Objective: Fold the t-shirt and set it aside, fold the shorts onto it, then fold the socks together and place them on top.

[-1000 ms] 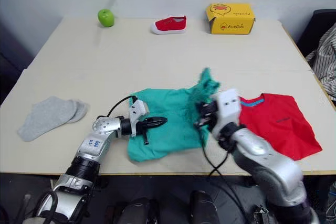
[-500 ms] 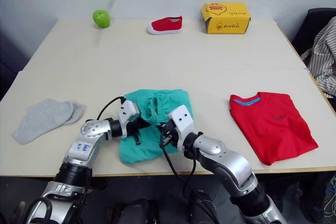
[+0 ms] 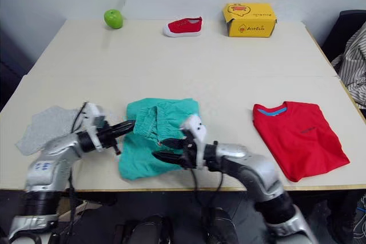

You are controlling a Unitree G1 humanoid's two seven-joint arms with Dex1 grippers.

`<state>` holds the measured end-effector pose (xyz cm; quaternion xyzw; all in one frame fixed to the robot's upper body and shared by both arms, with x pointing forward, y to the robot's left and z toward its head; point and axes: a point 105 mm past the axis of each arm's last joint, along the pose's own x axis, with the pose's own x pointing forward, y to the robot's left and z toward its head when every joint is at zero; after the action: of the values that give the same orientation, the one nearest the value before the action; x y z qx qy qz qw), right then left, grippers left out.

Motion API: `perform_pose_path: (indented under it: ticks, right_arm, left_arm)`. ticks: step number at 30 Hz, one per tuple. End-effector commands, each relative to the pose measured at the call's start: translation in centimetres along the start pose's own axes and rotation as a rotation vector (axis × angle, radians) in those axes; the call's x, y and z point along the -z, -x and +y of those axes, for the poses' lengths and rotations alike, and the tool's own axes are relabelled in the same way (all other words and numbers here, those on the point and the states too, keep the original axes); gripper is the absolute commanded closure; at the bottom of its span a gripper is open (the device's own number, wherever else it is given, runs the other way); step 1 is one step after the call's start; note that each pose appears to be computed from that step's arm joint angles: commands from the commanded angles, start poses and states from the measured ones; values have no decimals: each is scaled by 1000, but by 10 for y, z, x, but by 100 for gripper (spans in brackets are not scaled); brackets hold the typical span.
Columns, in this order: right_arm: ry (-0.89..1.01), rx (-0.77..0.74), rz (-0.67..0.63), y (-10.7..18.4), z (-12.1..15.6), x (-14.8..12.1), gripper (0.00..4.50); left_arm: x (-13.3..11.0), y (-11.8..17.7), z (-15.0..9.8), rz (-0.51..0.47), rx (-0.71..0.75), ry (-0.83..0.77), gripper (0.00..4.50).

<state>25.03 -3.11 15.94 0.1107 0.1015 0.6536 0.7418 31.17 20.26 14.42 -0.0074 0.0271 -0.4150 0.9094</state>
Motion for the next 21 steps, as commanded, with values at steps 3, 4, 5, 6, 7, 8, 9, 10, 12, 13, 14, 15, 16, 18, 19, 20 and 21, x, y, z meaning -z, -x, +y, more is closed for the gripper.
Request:
perform_pose_path:
  ticks: [3,4,5,6,7,8,9,10,12,13,14,15,16,18,19,20,21]
  right_arm:
    - [123,-25,-66,26,-21,-35,118]
    - [179,12,-47,28,-34,-35,149]
    - [237,40,-21,28,-45,-33,188]
    - [302,67,1,27,-56,-32,215]
    - [364,93,22,25,-68,-30,257]
    - [410,105,34,23,-78,-29,297]
    - [441,120,32,19,-87,-30,335]
    - [460,127,29,17,-93,-30,365]
    - [468,134,7,11,-103,-33,441]
    - [478,123,10,8,-105,-32,447]
    - [497,97,36,2,-108,-28,447]
    - [511,81,65,-5,-112,-24,447]
    - [521,69,86,-9,-114,-21,447]
    - [524,65,107,-16,-121,-17,447]
    - [520,77,110,-17,-125,-17,447]
    - [520,88,112,-20,-128,-17,447]
    - [526,111,115,-21,-132,-18,447]
  left_arm:
    - [-37,15,-2,-79,-1,-48,450]
    - [-43,13,-7,-92,27,-54,450]
    - [-49,8,-15,-108,72,-58,450]
    - [-53,1,-24,-119,124,-61,450]
    - [-55,-7,-33,-119,172,-76,450]
    - [-56,-16,-39,-117,211,-93,450]
    - [-55,-27,-45,-113,242,-107,450]
    - [-55,-34,-47,-110,259,-116,450]
    - [-50,-49,-50,-83,273,-147,450]
    - [-44,-55,-51,-56,281,-162,450]
    - [-32,-63,-49,0,272,-165,450]
    - [-19,-72,-47,43,258,-149,450]
    - [-10,-78,-47,72,248,-140,450]
    - [9,-80,-45,153,236,-148,450]
    - [18,-76,-45,194,237,-163,450]
    - [24,-73,-44,219,232,-166,450]
    - [29,-70,-44,227,218,-154,450]
